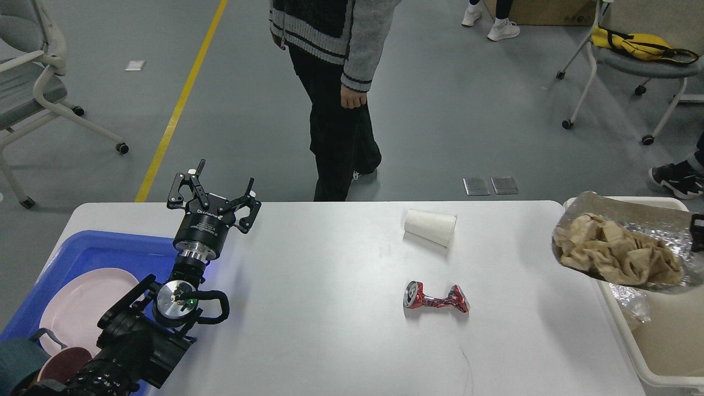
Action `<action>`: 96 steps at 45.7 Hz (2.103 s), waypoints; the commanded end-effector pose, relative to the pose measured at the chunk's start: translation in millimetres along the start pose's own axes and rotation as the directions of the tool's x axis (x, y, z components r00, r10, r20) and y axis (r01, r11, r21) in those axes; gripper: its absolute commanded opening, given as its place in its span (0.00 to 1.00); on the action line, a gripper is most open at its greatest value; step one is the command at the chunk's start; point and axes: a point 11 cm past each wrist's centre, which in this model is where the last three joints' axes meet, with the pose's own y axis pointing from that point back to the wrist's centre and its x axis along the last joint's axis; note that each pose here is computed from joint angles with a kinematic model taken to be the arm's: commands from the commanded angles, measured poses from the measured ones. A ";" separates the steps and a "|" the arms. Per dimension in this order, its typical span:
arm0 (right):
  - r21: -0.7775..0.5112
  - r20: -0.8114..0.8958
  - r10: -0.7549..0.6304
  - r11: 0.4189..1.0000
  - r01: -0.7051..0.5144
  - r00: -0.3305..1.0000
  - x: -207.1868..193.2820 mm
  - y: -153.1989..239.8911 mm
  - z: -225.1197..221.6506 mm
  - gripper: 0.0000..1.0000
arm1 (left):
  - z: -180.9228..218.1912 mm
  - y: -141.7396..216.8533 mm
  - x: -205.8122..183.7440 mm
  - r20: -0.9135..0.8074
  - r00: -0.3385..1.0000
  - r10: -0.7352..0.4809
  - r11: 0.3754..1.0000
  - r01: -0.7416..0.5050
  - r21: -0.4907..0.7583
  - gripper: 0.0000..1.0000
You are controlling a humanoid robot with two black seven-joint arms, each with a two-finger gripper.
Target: Tidy desktop
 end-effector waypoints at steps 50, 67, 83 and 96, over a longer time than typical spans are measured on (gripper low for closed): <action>-0.242 0.017 0.315 0.922 -0.302 0.949 -25.2 -132.9 16.7 1.00 | 0.0 -0.1 0.0 0.000 1.000 0.000 1.000 0.000 0.001 0.97; 0.156 0.101 0.129 0.977 -0.144 0.986 81.3 -38.9 -134.4 1.00 | 0.0 -0.1 0.1 0.001 1.000 0.001 1.000 -0.001 0.001 0.97; 0.386 -0.284 -0.245 0.856 0.344 0.927 -64.7 70.9 -266.4 1.00 | 0.2 -0.1 0.1 0.001 1.000 0.001 1.000 -0.001 0.000 0.97; 0.373 -0.373 -0.214 0.856 0.357 0.903 -85.8 85.4 -288.3 1.00 | 0.0 -0.1 0.1 0.001 1.000 0.001 1.000 -0.001 0.001 0.97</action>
